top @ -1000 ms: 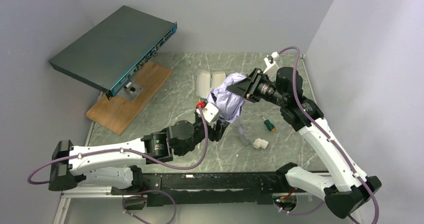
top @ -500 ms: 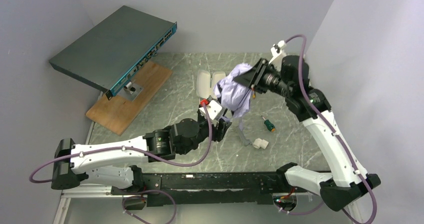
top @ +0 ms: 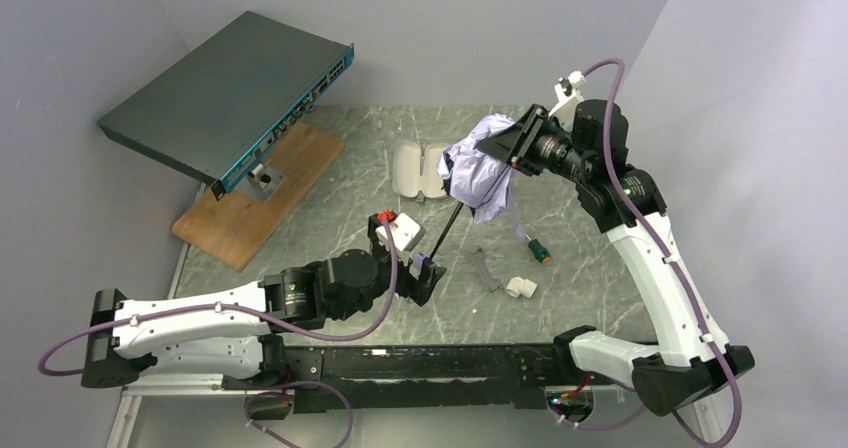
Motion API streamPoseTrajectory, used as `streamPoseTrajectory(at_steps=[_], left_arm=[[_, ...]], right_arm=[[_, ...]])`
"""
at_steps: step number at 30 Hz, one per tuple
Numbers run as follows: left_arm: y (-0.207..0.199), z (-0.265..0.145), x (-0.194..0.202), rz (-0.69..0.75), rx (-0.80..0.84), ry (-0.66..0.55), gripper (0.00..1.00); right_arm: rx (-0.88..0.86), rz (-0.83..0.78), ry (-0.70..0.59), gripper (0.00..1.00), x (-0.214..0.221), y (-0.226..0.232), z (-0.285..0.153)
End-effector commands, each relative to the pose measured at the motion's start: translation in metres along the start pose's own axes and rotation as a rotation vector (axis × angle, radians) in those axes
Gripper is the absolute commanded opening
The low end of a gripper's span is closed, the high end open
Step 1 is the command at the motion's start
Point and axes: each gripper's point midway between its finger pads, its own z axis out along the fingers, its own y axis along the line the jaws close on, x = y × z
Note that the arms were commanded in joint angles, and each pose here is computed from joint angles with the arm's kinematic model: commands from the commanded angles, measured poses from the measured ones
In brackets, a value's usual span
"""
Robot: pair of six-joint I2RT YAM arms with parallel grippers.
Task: Open the umbrella
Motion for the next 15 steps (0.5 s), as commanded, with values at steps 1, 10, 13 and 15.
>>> streamPoseTrajectory(at_steps=[1, 10, 13, 15], left_arm=[[0.001, -0.002, -0.039, -0.009, -0.034, -0.066, 0.97], [-0.015, 0.036, -0.056, 0.067, -0.052, 0.011, 0.75], [-0.024, 0.047, -0.036, 0.071, -0.028, 0.085, 0.57], [-0.030, 0.050, -0.026, 0.059, -0.001, 0.113, 0.48]], right_arm=[[-0.088, -0.023, -0.051, 0.00, -0.013, 0.022, -0.008], [-0.091, -0.033, -0.048, 0.00, -0.013, 0.025, -0.011], [-0.086, -0.048, -0.046, 0.00, -0.015, 0.027, -0.012], [-0.079, -0.060, -0.051, 0.00, -0.018, 0.027, -0.012]])
